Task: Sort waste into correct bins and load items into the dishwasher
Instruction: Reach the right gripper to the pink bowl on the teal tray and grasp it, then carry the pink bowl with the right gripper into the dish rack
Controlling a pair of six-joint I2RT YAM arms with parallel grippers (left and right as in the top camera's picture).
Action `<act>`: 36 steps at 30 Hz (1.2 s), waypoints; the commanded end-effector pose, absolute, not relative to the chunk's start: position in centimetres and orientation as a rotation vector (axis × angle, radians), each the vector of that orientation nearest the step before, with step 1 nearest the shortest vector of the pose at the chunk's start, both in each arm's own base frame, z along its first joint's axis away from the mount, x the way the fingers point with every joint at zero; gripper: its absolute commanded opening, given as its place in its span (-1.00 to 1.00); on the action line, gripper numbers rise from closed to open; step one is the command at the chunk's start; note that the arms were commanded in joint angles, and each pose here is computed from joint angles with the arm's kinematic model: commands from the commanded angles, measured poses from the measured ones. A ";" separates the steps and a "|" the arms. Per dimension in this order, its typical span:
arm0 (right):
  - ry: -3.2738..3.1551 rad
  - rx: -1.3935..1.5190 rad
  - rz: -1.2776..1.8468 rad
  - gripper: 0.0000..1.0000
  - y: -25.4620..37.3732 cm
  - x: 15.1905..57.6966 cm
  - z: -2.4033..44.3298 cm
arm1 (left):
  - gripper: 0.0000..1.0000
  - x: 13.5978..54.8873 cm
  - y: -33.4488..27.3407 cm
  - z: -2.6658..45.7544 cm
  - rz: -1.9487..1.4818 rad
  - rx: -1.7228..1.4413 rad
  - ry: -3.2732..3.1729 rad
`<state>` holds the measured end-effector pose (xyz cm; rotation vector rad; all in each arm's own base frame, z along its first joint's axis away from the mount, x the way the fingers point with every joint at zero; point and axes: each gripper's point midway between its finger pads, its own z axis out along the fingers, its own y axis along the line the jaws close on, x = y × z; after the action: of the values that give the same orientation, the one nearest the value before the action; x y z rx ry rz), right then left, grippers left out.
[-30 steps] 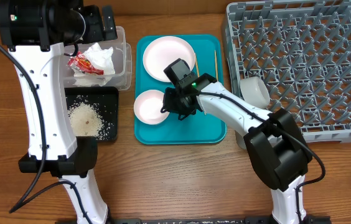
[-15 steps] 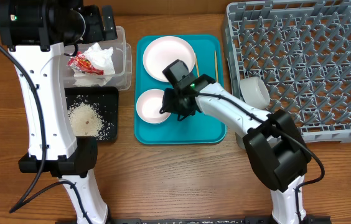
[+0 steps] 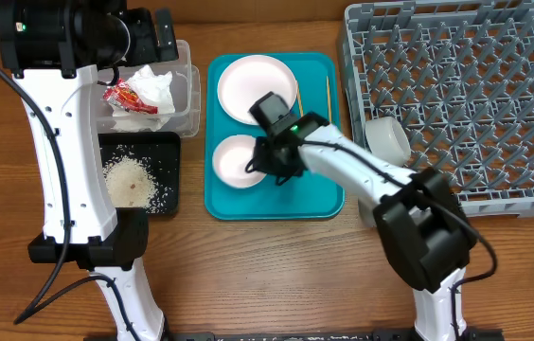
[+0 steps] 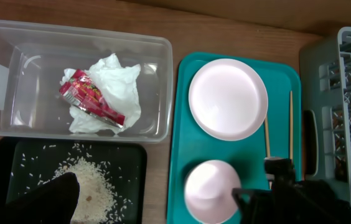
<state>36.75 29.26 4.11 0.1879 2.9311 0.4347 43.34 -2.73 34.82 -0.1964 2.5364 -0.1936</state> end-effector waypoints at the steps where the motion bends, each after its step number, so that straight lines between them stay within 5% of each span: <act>1: 2.617 0.112 0.493 -0.92 26.6 42.1 16.1 | 1.00 42.8 -2.7 36.0 -0.194 -0.204 2.503; 8: 2.120 0.281 -0.060 -0.92 13.2 45.5 31.6 | 1.00 42.8 -2.7 36.0 -0.194 -0.204 2.503; 13: 1.804 0.447 -0.609 -0.93 4.9 45.9 37.3 | 1.00 42.8 -2.7 36.0 -0.194 -0.204 2.503; 24: 1.915 0.129 -1.267 -0.92 1.2 51.8 29.0 | 1.00 42.8 -2.7 36.0 -0.194 -0.204 2.503; 36: 2.023 0.006 -1.325 -0.92 -0.2 54.6 22.1 | 1.00 42.8 -2.7 36.0 -0.194 -0.204 2.503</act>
<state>54.19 -0.81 22.62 0.0391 2.0158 -1.3373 43.34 -2.73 34.82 -0.1964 2.5364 -0.1936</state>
